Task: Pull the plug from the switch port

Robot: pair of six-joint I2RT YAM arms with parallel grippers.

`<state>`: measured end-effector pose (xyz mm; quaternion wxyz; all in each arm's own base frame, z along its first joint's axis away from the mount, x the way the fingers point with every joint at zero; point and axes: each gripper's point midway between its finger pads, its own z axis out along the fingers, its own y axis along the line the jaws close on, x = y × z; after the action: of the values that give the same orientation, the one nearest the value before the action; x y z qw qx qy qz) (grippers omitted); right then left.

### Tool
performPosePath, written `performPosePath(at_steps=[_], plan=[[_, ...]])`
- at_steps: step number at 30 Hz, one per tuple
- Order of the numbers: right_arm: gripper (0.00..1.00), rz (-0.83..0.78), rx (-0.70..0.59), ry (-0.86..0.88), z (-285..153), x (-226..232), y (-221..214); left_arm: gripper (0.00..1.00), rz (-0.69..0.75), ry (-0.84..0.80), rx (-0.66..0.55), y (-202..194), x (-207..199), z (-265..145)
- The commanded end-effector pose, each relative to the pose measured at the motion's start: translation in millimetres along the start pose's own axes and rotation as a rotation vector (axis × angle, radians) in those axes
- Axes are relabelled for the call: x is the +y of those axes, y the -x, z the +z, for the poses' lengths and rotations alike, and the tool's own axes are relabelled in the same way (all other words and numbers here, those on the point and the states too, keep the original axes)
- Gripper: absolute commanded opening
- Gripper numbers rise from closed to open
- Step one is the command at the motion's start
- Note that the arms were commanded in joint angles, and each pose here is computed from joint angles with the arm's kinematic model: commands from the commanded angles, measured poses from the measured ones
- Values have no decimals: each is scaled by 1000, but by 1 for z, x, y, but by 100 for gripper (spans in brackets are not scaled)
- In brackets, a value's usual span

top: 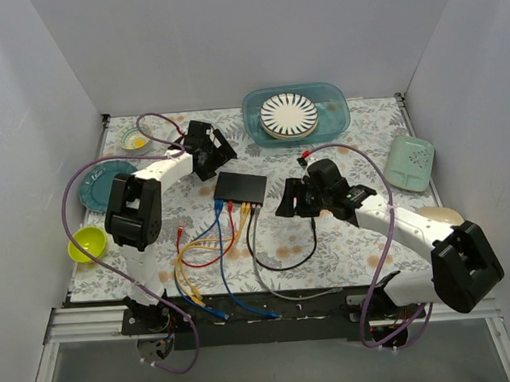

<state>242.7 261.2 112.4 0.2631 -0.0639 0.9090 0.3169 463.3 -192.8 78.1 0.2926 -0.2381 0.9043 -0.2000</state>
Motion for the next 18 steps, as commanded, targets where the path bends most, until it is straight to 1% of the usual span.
performPosePath(at_steps=[1, 3, 4, 5, 6, 7, 8, 10, 12, 13, 14, 15, 17, 18], plan=[[66, 27, -40, 1, -25, 9, 6, 91, 41, -50, 22, -1, -11, 10], [66, 10, -65, 37, -36, 16, 5, 89, 53, 0, 22, -4, 1, 21], [65, 4, -67, 47, -39, 16, 2, 88, 53, 49, 1, -3, 13, 26], [65, -4, -74, 55, -44, 16, -1, 84, 32, 71, 1, -6, 19, 28], [65, -20, -71, 62, -46, 15, -4, 82, 24, 94, 5, -9, 25, 31], [65, -24, -65, 55, -48, 12, -8, 81, 20, 120, 29, -20, 37, 36], [65, -25, -64, 49, -51, 9, -12, 75, 1, 123, 46, -26, 39, 37], [64, -25, -64, 45, -58, 6, -18, 70, 2, 134, 94, -48, 48, 34], [64, -23, -60, 44, -59, 0, -28, 65, 26, 118, 105, -64, 43, 27], [64, -24, -68, 40, -61, -2, -29, 65, 36, 96, 95, -66, 36, 18], [64, -28, -79, 43, -63, -2, -29, 64, 48, 94, 116, -80, 41, 15], [64, -31, -78, 28, -63, -7, -32, 62, 73, 83, 133, -93, 37, 10], [64, -30, -78, 21, -63, -10, -34, 61, 101, 60, 151, -106, 31, -1], [64, -27, -69, 22, -63, -10, -36, 60, 130, 60, 173, -121, 32, -6]])
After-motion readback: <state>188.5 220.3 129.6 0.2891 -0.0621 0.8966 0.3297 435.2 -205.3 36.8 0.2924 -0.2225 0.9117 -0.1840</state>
